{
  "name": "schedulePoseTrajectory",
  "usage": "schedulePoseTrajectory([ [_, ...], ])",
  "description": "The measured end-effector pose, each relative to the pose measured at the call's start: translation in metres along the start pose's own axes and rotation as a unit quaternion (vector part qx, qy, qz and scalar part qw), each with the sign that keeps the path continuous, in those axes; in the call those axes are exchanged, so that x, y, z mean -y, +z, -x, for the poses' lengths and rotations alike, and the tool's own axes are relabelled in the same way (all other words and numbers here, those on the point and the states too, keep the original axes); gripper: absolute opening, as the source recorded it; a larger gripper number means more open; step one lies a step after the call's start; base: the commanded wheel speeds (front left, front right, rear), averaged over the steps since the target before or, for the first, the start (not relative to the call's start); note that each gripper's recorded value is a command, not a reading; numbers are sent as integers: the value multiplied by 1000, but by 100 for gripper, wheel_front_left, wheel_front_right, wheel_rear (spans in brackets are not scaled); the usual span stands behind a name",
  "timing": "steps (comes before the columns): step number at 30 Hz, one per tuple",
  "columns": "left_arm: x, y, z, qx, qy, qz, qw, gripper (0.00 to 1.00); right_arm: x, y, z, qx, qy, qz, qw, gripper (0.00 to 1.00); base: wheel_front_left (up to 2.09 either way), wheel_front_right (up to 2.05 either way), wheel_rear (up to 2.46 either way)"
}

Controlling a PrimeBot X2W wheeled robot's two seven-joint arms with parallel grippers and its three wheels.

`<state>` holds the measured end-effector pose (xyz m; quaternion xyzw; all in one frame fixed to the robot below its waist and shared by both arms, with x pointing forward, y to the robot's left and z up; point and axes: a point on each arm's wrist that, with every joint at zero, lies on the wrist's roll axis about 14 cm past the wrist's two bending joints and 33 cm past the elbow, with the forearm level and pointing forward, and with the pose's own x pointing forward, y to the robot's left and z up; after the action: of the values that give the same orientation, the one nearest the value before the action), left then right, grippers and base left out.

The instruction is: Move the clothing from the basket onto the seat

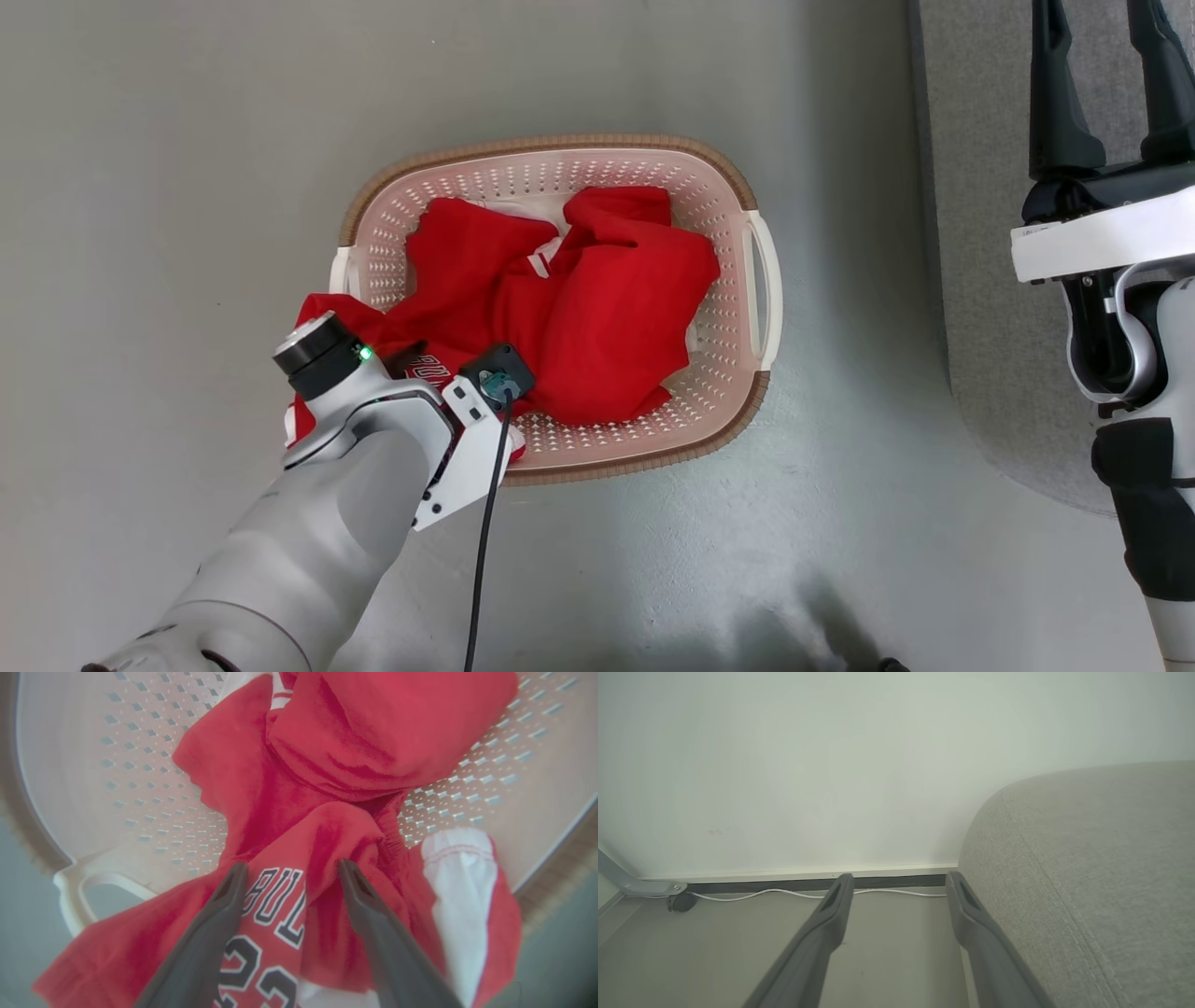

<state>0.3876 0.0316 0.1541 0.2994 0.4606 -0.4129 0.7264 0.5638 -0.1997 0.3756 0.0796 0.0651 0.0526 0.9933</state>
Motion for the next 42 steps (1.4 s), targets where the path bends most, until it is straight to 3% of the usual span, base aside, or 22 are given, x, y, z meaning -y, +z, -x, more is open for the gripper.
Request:
schedulePoseTrajectory([
  [7, 2, -11, -6, -47, -10, -44, 998, 100, 3, -3, 2, -3, -6, -2, 1000, 100, 0, 0, 0],
  [8, 2, -11, -6, -50, -11, -47, 998, 78, 3, -3, 2, -2, -7, -2, 1000, 100, 0, 0, 0],
  [9, 2, -10, -7, -49, -13, -48, 998, 46, 3, -3, 2, -2, -7, -3, 1000, 100, 0, 0, 0],
  [10, 1, -9, -8, -48, -13, -49, 998, 0, 3, -4, 2, -2, -7, -3, 1000, 100, 0, 0, 0],
  [18, -3, -4, -3, -36, -11, -21, 999, 0, 1, 5, 3, 8, -7, -10, 1000, 100, 0, 0, 0],
  [29, -19, 41, 35, 102, 40, 71, 991, 0, -14, 50, 12, 46, 5, -11, 999, 100, 0, 0, 0],
  [33, -18, 54, 57, 149, 53, 102, 982, 0, -18, 58, 26, 47, 6, -12, 999, 100, 0, 0, 0],
  [35, -21, 67, 76, 187, 69, 137, 970, 0, -22, 65, 35, 49, 8, -13, 999, 100, 0, 0, 0],
  [42, -29, 90, 120, 256, 110, 182, 943, 0, -35, 80, 55, 54, 18, -15, 998, 100, 0, 0, 0],
])
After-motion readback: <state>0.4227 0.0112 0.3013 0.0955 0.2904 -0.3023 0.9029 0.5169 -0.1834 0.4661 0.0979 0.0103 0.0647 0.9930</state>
